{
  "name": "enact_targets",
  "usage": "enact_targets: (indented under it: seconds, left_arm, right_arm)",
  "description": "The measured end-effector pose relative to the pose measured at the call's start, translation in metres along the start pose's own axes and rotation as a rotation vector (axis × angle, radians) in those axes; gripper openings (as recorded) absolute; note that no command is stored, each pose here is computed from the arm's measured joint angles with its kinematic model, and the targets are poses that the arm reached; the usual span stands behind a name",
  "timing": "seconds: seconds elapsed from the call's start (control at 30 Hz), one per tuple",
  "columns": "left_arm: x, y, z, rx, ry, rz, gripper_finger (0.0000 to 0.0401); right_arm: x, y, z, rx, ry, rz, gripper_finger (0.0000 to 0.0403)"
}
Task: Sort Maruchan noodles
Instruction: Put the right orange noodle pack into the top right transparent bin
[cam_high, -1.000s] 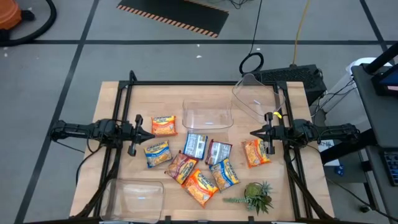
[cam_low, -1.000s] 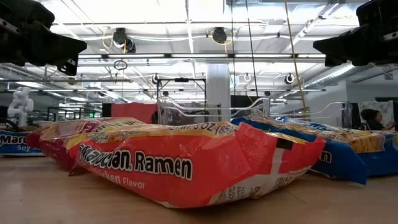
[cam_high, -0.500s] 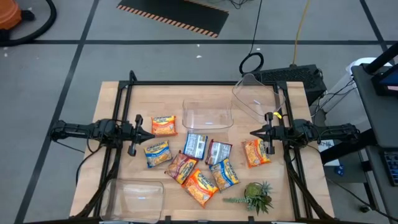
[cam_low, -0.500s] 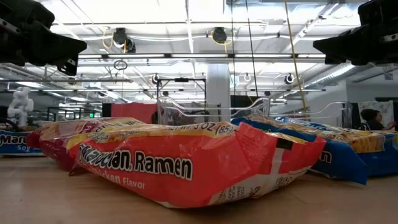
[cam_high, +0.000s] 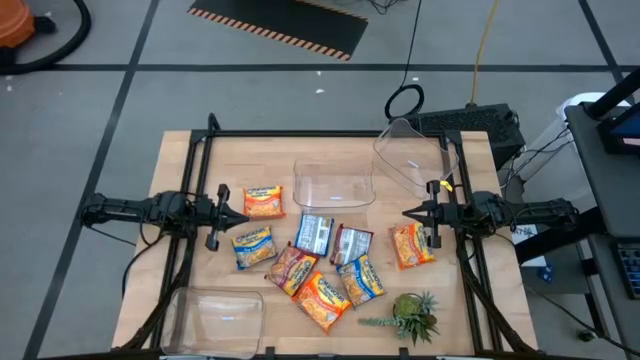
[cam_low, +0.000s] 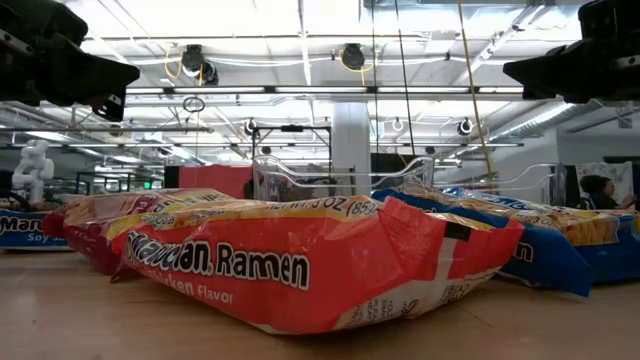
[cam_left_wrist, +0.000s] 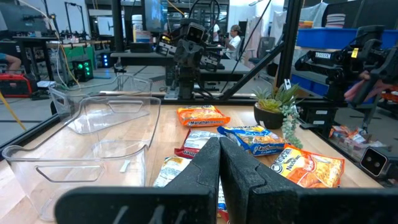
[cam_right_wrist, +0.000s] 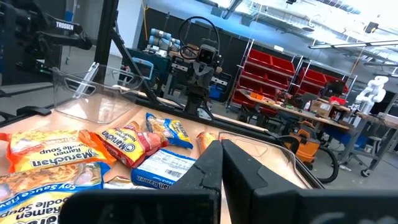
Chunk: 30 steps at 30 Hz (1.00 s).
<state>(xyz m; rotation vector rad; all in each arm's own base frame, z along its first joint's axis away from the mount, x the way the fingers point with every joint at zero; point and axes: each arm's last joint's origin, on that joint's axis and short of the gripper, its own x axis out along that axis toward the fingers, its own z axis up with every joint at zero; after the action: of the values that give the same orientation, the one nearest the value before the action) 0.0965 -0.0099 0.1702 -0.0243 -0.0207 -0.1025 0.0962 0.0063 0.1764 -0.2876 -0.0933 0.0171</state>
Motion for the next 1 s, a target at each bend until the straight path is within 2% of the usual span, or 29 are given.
enact_targets:
  seconds: [0.43, 0.67, 1.0]
  left_arm:
    - [0.0, 0.0, 0.0001, 0.0, -0.001, 0.0, 0.0012]
    - [0.0, 0.0, 0.0, 0.0, 0.0, 0.0, 0.0012]
    - [0.0, 0.0, -0.0001, 0.0, 0.0, 0.0, 0.0012]
  right_arm:
    - [0.0, -0.0002, 0.0005, -0.002, -0.005, -0.001, 0.0]
    - [0.0, 0.0003, -0.0011, 0.067, 0.011, 0.003, 0.0]
    - [0.0002, 0.0001, -0.0004, 0.1, 0.004, 0.002, 0.0]
